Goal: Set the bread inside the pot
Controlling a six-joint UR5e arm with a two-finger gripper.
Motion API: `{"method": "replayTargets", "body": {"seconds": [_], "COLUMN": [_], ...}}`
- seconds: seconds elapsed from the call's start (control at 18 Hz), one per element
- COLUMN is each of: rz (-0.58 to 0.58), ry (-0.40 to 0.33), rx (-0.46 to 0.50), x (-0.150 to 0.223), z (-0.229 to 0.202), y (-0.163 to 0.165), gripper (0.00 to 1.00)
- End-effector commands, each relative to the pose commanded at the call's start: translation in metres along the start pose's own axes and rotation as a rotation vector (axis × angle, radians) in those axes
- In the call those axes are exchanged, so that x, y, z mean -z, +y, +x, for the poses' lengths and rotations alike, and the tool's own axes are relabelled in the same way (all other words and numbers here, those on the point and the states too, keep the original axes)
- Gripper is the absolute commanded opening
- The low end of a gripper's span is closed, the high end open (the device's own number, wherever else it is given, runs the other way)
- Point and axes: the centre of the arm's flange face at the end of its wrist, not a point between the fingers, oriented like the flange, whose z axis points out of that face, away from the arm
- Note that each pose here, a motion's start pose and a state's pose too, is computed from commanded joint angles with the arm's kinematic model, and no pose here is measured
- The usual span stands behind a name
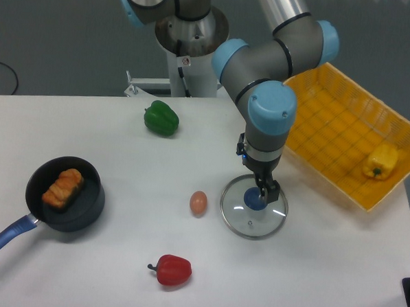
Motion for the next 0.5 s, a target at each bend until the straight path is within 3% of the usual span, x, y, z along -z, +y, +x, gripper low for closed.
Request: {"method": "replayTargets", "body": {"seconds": [0.33,0.5], "rz": [0.008,0.020], "ry": [0.001,0.038], "rx": [0.003,0.030], "x": [0.000,-0.018], "z": [0.000,0.012], "y": [0.001,0.012], "gripper": [1.00,1.00]}}
